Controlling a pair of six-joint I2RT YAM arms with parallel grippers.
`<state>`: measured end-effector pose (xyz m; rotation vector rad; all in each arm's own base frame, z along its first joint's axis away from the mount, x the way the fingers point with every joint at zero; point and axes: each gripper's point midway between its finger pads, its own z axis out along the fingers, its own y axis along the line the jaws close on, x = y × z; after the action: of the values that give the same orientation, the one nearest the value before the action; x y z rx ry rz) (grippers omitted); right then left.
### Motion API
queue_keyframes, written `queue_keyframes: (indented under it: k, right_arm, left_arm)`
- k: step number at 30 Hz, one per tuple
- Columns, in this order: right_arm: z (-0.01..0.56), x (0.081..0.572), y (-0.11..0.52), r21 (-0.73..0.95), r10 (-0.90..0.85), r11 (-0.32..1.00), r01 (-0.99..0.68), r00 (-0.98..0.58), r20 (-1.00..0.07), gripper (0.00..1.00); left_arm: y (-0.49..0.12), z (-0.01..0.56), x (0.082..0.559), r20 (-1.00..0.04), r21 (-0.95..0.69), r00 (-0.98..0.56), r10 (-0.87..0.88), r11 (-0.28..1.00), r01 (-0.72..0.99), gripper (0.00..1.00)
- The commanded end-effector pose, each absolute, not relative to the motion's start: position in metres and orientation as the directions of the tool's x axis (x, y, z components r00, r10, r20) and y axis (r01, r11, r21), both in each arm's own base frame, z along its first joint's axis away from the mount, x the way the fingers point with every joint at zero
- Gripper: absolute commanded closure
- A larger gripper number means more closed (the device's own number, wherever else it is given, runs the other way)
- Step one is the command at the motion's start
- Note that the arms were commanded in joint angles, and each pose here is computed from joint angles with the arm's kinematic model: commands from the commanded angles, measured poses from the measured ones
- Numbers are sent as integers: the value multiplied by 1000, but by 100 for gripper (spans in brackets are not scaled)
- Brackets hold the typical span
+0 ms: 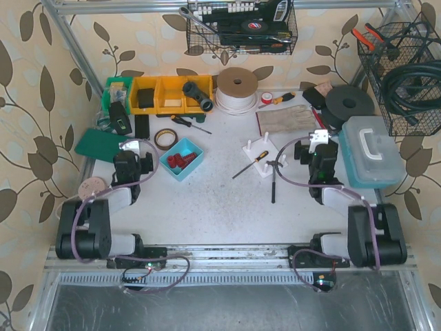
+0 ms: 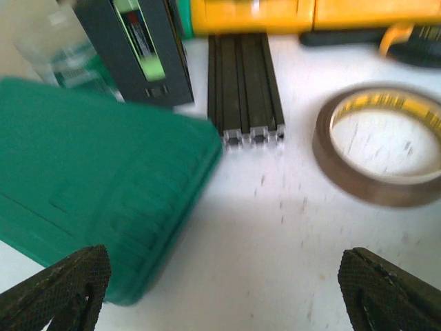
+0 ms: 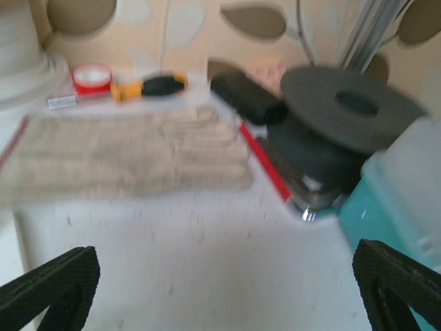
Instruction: Install the large spring
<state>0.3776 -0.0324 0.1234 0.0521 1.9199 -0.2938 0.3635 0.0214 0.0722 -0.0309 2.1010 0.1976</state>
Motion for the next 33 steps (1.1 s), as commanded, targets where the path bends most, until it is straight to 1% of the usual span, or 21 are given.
queue_keyframes:
  k: [1,4,6,7,9,10,11,13,14,15,17,18,19,20,22,24,29,31,33]
  right_arm:
    - [178,373,-35,-103,-38,969,223,-281,-959,0]
    - [213,363,-34,-16,42,971,240,-236,-971,0]
    - [233,352,-41,38,119,954,297,-258,-959,0]
    - [244,346,-47,72,174,934,351,-269,-947,0]
    - [242,321,-66,102,307,855,509,-339,-889,0]
    - [251,316,-69,90,316,844,528,-355,-880,0]
    - [256,316,-64,58,286,869,491,-403,-870,0]
    - [264,317,-51,48,256,910,412,-466,-847,0]
    - [263,315,-46,47,249,922,385,-495,-833,0]
    - [261,312,-43,55,257,925,376,-514,-818,0]
    - [249,305,-35,110,309,923,369,-536,-786,0]
    - [244,304,-27,146,315,932,332,-541,-780,0]
    - [242,305,-16,183,310,944,276,-545,-779,0]
    - [241,303,-9,218,321,944,246,-540,-778,2]
    - [235,299,-2,258,345,938,233,-545,-764,5]
    - [225,296,2,275,359,933,231,-569,-739,6]
    - [191,289,22,293,336,939,182,-673,-659,10]
    - [177,285,31,282,313,945,165,-707,-635,12]
    - [162,281,46,261,262,958,121,-742,-617,17]
  left_arm:
    - [25,136,365,-903,87,-429,15,985,-149,7]
    - [41,165,349,-899,24,-426,-101,960,-279,8]
    - [48,191,340,-896,-17,-410,-169,937,-348,7]
    - [48,203,336,-895,-42,-401,-193,933,-356,7]
    - [37,222,331,-893,-94,-396,-216,948,-305,7]
    - [30,232,328,-893,-128,-387,-231,953,-273,8]
    - [25,241,323,-886,-168,-384,-260,952,-257,7]
    - [24,250,308,-847,-252,-390,-362,918,-305,8]
    - [27,252,299,-823,-275,-397,-406,897,-346,4]
    - [29,252,291,-805,-289,-401,-436,880,-376,2]
    - [28,251,277,-771,-307,-425,-475,861,-405,2]
    - [26,250,271,-757,-326,-428,-494,853,-408,1]
    - [20,251,269,-749,-350,-437,-498,857,-378,1]
    - [9,253,268,-754,-368,-452,-477,876,-312,2]
    - [-17,256,268,-756,-426,-479,-445,891,-155,4]
    - [-35,252,266,-737,-491,-498,-458,868,-71,6]
    - [-68,228,268,-645,-598,-608,-462,801,27,15]
    - [-76,216,270,-613,-607,-656,-440,794,34,22]
    - [-85,205,272,-598,-598,-694,-400,800,55,28]
